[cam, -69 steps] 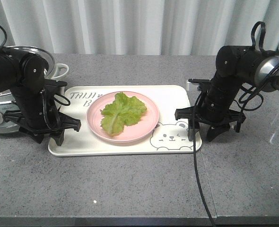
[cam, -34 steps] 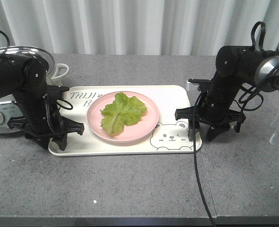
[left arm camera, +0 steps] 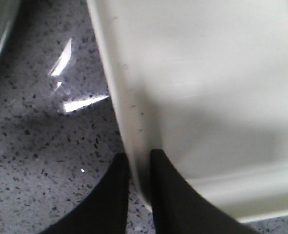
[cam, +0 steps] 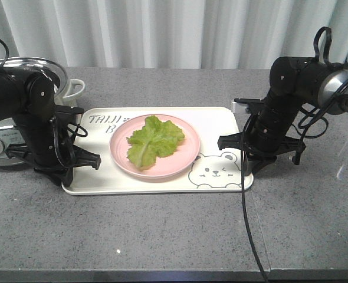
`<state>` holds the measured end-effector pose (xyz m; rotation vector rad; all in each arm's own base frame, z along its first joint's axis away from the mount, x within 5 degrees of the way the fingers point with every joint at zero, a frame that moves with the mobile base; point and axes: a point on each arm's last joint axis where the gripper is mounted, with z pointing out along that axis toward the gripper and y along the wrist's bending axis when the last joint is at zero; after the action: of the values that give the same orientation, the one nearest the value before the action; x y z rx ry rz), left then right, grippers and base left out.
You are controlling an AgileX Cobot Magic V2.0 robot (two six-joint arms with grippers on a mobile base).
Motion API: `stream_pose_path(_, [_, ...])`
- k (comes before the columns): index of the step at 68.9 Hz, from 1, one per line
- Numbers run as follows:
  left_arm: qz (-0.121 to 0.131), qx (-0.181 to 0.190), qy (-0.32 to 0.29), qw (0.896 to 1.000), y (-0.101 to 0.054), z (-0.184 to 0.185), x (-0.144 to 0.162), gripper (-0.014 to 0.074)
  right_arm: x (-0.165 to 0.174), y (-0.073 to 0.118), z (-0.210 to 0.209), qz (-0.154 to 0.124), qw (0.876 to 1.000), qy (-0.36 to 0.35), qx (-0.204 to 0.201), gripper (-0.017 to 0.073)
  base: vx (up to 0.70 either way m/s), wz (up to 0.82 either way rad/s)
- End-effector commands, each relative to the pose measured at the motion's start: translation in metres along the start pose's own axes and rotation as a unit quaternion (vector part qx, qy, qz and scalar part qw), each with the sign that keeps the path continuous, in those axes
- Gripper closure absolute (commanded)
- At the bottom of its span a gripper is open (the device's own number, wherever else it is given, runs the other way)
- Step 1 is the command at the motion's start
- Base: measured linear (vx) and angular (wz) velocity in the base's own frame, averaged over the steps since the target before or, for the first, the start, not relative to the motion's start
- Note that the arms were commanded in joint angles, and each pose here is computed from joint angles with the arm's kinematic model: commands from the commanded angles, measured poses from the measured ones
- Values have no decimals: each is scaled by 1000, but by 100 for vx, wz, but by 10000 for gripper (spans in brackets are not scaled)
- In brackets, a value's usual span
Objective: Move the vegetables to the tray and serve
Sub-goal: 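Close both grippers on the tray edges, then lift the tray with both grippers off the counter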
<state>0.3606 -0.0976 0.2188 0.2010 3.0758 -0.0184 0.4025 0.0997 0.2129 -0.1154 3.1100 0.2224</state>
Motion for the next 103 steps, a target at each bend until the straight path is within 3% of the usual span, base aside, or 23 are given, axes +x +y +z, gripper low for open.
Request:
stream_pose_path(1, [12,52,-17,998,-12,-6,0,602,0,1,-27,-19,999,-44,0,568,0,0])
stream_pose_path(49, [7,82,-81,993,-16,-35,2,602,3,1,-47,-31,997,-74,11,568,0,0])
stream_pose_path(103, [12,112,-190,975,-18,-110,5,601,16,1,-75,-37,995,-94,20,568,0,0])
